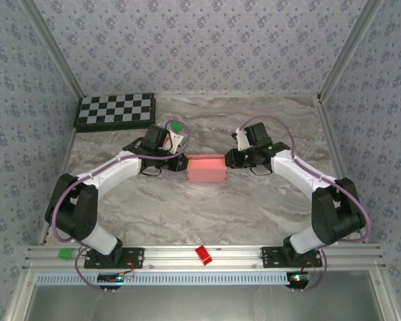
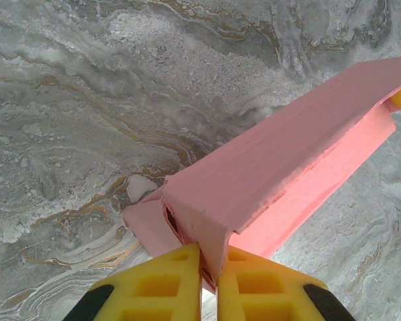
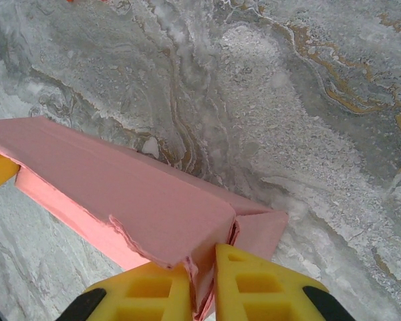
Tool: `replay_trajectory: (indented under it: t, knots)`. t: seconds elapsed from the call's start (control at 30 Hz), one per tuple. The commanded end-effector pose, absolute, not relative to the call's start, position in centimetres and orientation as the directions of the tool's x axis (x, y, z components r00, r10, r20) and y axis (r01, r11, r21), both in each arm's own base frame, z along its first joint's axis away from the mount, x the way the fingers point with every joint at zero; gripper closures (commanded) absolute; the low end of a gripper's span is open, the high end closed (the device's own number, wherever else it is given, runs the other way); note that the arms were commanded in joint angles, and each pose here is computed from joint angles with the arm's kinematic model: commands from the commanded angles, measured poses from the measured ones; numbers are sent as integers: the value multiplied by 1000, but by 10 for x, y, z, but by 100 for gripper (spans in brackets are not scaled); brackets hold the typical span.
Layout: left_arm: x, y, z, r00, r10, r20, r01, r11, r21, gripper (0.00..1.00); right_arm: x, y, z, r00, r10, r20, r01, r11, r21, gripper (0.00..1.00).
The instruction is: Fold the paper box
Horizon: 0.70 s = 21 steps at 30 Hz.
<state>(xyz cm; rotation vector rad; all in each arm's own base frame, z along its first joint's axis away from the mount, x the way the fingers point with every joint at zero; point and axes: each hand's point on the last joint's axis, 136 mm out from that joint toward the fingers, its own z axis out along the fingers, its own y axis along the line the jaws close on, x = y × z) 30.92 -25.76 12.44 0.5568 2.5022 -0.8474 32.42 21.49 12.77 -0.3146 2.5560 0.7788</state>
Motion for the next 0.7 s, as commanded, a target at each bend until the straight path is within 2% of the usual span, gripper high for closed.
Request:
replay_trajectory:
  t: [0.0, 0.37, 0.53, 0.67]
  knots:
    - [297, -252, 106, -847, 264, -461, 483, 746, -460, 89, 308, 215, 107, -903, -125, -411, -321, 831, 454, 84]
    - [297, -251, 116, -835, 259, -485, 494, 742, -453, 86, 309, 212, 114, -882, -142, -450, -339, 854, 395, 75]
    - [299, -252, 128, -819, 256, -513, 510, 734, -448, 78, 312, 212, 121, -872, -141, -469, -348, 853, 389, 74]
    - [300, -253, 138, -803, 253, -540, 526, 726, -443, 68, 312, 213, 119, -875, -142, -463, -346, 852, 392, 74]
